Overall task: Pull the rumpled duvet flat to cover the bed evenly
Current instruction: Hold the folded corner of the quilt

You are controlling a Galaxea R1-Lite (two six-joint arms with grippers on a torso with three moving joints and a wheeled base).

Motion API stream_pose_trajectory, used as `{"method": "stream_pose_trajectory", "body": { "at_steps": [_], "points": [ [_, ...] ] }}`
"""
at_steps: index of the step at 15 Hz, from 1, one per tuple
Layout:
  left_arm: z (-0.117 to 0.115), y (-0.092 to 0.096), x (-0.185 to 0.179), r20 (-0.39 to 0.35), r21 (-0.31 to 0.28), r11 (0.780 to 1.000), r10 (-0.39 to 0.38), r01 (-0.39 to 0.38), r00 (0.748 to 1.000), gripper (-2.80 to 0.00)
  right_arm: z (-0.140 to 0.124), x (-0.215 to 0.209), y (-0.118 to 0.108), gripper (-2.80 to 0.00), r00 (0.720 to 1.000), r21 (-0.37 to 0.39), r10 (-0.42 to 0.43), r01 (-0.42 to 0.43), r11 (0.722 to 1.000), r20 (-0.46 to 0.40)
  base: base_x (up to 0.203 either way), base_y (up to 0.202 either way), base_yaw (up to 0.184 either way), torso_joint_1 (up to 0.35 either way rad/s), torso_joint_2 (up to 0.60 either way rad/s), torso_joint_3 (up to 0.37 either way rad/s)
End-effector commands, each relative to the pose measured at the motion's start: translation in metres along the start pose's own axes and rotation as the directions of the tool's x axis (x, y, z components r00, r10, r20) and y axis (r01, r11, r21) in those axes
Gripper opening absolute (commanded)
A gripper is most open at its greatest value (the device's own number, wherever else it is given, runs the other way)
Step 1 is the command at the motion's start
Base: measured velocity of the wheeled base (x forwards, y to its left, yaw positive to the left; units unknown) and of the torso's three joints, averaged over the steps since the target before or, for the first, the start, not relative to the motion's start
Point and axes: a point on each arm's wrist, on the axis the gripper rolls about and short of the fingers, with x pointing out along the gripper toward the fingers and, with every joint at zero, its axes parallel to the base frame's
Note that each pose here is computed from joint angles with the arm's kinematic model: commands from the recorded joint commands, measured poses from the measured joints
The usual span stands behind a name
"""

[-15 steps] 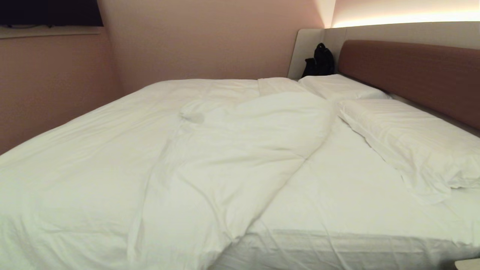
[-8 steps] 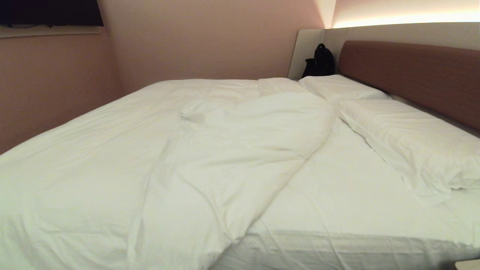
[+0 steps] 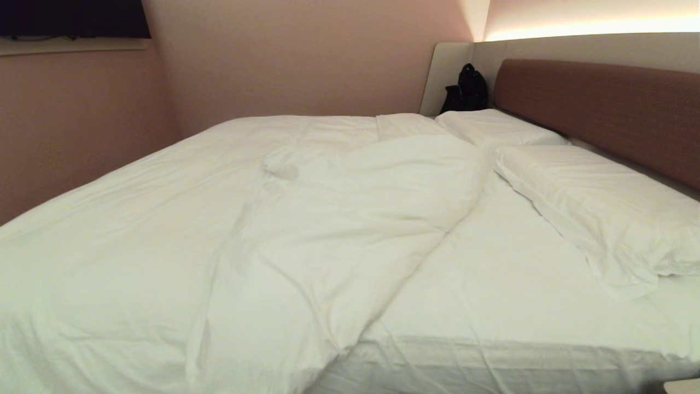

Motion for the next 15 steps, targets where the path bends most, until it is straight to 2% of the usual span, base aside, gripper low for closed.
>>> {"method": "stream_pose_trajectory", "body": {
  "at_steps": [1,15],
  "points": [
    [-0.0001,0.0,0.0,0.0,-0.001,1.0,0.0,0.0,1.0,-2.8,0.0001,0.0001,0.0,-2.8,1.0,0.0,0.0,0.0,1.0,-0.001,0.0,0.0,0.0,0.0,0.0,0.0],
    [0.0001,0.0,0.0,0.002,-0.001,1.0,0.0,0.0,1.0,-2.8,0.0001,0.0001,0.0,-2.8,1.0,-0.001,0.0,0.0,1.0,-0.001,0.0,0.0,0.0,0.0,0.0,0.0]
  ]
}}
